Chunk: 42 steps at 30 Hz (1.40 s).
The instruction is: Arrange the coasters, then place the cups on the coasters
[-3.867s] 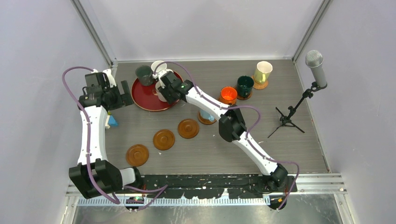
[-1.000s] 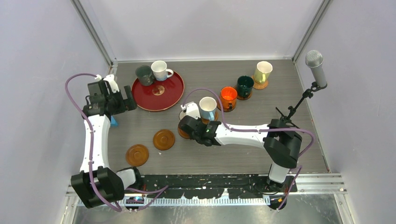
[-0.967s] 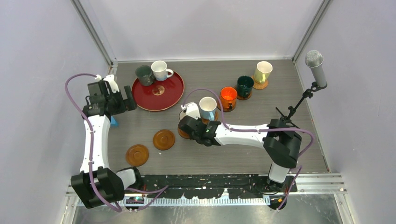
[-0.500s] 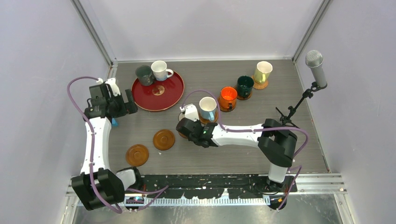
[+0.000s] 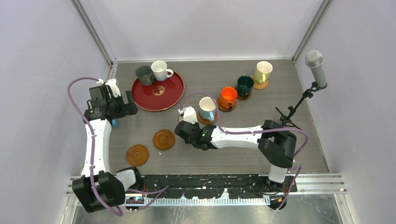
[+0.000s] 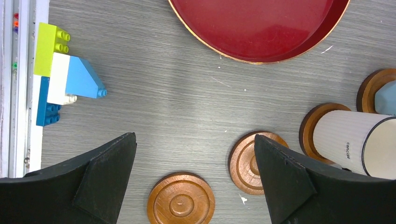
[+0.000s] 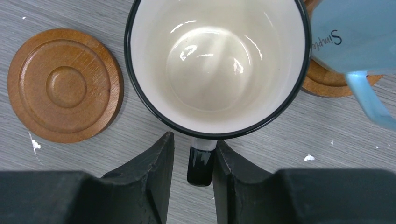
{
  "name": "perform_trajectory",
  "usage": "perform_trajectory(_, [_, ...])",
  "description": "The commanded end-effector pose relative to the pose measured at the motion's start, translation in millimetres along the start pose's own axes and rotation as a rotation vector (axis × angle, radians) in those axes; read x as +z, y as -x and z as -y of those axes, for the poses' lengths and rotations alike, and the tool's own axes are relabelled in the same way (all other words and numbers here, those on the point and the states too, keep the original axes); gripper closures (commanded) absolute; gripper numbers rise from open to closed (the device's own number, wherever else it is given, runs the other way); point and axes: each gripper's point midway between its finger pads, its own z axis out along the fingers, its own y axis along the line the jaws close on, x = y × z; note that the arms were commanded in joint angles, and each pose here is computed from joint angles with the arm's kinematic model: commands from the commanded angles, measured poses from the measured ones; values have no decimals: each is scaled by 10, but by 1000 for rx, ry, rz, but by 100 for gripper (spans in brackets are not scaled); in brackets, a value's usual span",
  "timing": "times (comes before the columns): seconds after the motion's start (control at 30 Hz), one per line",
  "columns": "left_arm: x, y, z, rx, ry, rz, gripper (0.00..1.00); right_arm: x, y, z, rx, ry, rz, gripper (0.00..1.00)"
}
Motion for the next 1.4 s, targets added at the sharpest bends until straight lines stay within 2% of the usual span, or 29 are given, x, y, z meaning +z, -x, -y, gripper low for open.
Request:
perform_trajectory(0.0, [-60, 53, -9, 21, 2, 38, 0, -174, 294, -164, 71, 54, 75, 61])
perform_trajectory(0.1, [-68, 54, 0, 21, -2, 41, 0, -189, 300, -133, 60, 42, 75, 58])
perform_trajectory(0.23, [-74, 55, 54, 20, -32, 38, 0, -263, 346, -69, 31, 34, 82, 49])
perform_trajectory(0.33, [-78, 56, 133, 22, -78, 27, 0, -398, 467, -28, 14, 58, 101, 39])
perform_trajectory(0.47, [-72, 157, 216, 33, -118, 26, 0, -648, 754, 33, -11, 106, 145, 31])
perform_trajectory(0.67, [27, 482, 368, 69, -130, 33, 0, -947, 1202, 191, -12, 181, 196, 27])
perform_trajectory(0.83, [288, 791, 491, 82, -115, 27, 0, -986, 1601, 397, 2, 212, 233, 26])
perform_trajectory(0.97, [628, 1039, 564, 60, -32, 38, 0, -852, 1882, 737, 65, 141, 241, 25])
perform_trajectory(1.03, [797, 1171, 618, -2, -2, 63, 0, -802, 1960, 893, 88, 112, 247, 25])
perform_trajectory(1.1, [987, 1298, 585, -70, 107, 83, 0, -772, 2005, 1039, 108, 87, 251, 25])
perform_trajectory(1.23, [1337, 1363, 625, -109, 280, 24, 0, -735, 2002, 1203, 112, 58, 239, 25])
perform_trajectory(1.37, [1635, 1488, 714, -108, 319, -3, 0, -685, 1995, 1344, 124, 29, 230, 25])
